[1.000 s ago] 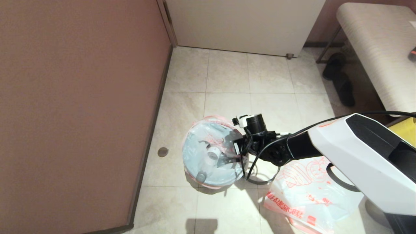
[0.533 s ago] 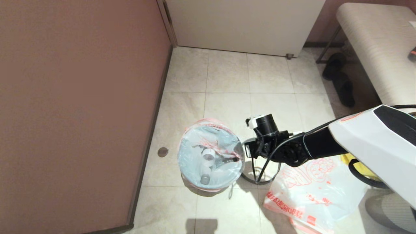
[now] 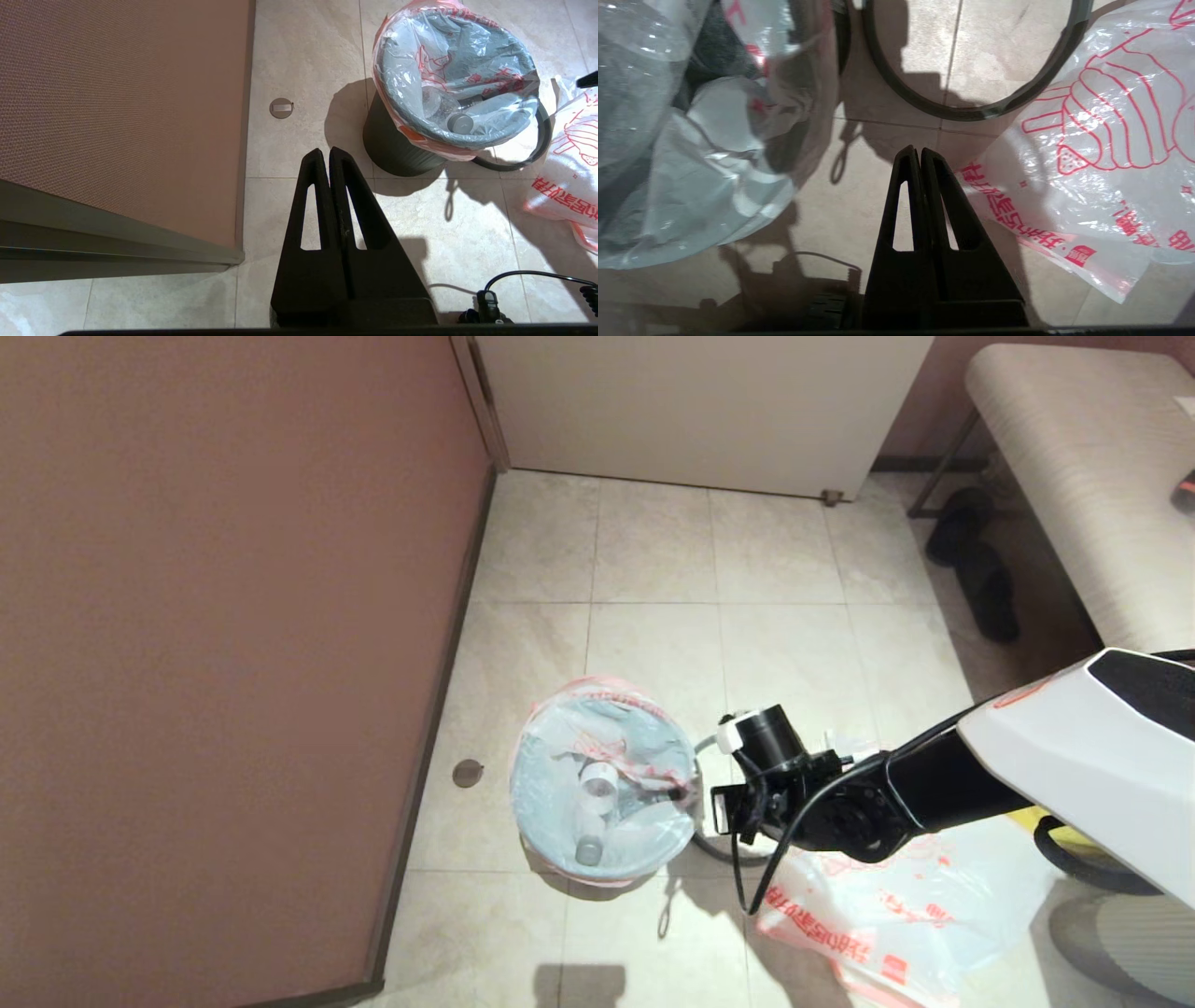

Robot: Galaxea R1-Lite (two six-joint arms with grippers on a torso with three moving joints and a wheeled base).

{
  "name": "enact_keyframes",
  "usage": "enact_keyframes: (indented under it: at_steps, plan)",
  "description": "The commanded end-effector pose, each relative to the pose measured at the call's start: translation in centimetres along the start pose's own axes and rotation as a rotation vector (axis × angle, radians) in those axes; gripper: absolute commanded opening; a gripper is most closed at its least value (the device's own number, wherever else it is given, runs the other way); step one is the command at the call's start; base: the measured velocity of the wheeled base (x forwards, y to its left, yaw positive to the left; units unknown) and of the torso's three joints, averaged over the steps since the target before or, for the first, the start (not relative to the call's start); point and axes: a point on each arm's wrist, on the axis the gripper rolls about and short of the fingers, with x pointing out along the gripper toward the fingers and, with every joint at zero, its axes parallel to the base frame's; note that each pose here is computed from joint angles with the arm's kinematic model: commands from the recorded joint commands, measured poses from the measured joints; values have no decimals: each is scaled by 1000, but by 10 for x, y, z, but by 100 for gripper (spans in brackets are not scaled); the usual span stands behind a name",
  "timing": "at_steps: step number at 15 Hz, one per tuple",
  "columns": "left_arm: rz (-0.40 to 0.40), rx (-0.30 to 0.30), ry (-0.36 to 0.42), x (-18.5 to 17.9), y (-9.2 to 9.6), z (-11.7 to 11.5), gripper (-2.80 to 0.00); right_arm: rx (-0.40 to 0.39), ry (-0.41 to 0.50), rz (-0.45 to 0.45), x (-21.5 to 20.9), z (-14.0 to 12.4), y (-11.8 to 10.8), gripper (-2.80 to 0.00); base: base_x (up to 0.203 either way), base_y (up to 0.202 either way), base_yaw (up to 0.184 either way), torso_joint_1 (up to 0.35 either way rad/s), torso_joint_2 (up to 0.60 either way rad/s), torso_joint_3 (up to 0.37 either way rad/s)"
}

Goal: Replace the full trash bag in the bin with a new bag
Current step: Place the trash bag on the floor

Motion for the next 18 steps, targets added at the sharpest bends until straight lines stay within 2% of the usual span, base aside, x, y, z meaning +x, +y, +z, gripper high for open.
enact_keyframes:
  at_steps: [1, 2, 4, 5, 10, 12, 14, 16, 18]
  plan:
    - [0, -1, 0, 0, 0, 0, -280, 31, -8, 14, 0, -1, 13, -280, 0, 0, 0, 0, 0, 0]
    - [0, -1, 0, 0, 0, 0, -280, 64, 2, -1, 3, -4, 20, -280, 0, 0, 0, 0, 0, 0]
    - [0, -1, 0, 0, 0, 0, -280, 81, 37, -23, 6, -3, 25, -280, 0, 0, 0, 0, 0, 0]
    - [0, -1, 0, 0, 0, 0, -280, 86, 54, -18, 4, -5, 31, 0, 0, 0, 0, 0, 0, 0]
    - [0, -1, 0, 0, 0, 0, -280, 37, 121, -33, 16, -30, 44, 0, 0, 0, 0, 0, 0, 0]
    - [0, -1, 0, 0, 0, 0, -280, 102, 98, -18, 18, -23, 49, 0, 0, 0, 0, 0, 0, 0]
    - [0, -1, 0, 0, 0, 0, -280, 169, 83, 41, 12, -10, 53, 0, 0, 0, 0, 0, 0, 0]
    - [0, -1, 0, 0, 0, 0, -280, 191, 91, 95, 0, -1, 52, 0, 0, 0, 0, 0, 0, 0]
    - [0, -1, 0, 0, 0, 0, -280, 182, 94, 89, 1, 0, 50, 0, 0, 0, 0, 0, 0, 0]
